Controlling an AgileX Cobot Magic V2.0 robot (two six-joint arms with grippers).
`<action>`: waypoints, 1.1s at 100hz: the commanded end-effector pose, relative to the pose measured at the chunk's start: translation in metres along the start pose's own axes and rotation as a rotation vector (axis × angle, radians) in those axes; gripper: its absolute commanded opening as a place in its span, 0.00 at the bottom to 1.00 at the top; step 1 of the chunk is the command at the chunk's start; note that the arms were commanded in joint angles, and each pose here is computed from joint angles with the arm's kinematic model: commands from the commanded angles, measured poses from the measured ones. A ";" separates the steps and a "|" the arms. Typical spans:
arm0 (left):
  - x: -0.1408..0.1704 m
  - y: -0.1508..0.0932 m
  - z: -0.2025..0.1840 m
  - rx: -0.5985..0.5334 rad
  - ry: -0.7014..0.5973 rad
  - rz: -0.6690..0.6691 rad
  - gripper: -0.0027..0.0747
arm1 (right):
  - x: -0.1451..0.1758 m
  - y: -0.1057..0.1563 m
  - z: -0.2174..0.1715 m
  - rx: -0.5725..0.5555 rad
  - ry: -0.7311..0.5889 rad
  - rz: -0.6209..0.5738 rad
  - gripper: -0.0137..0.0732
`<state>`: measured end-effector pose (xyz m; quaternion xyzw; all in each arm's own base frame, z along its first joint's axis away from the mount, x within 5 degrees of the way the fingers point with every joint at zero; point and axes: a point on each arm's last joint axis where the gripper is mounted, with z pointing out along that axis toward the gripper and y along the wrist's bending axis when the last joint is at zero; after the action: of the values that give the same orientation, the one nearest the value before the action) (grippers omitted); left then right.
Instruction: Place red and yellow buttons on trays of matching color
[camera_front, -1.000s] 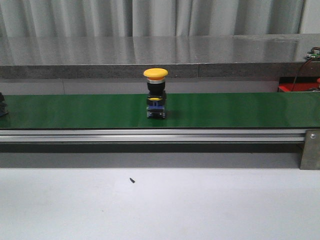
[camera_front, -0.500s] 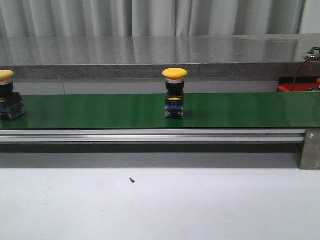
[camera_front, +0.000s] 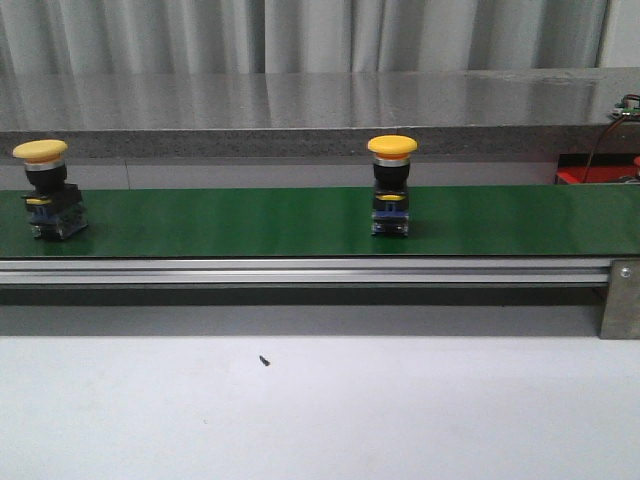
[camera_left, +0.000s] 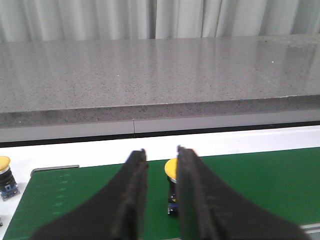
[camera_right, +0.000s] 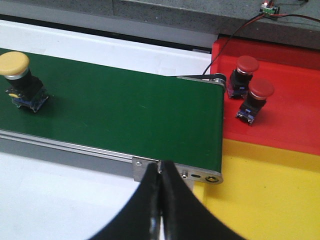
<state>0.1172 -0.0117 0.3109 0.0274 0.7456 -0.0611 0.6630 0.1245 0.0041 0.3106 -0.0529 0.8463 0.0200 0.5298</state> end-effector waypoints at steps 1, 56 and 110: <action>-0.012 0.001 -0.001 -0.020 -0.058 -0.014 0.01 | -0.012 -0.001 -0.004 0.013 -0.074 0.010 0.08; -0.012 0.001 -0.001 -0.020 -0.058 -0.018 0.01 | -0.026 0.004 0.008 -0.091 0.019 0.111 0.82; -0.011 0.001 -0.001 -0.018 -0.057 -0.020 0.01 | -0.084 0.008 0.101 -0.250 0.299 0.078 0.82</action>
<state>0.1170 -0.0119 0.3096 0.0269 0.7468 -0.0628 0.6615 0.2344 0.0207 0.3271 -0.0787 0.9203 0.1286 0.3609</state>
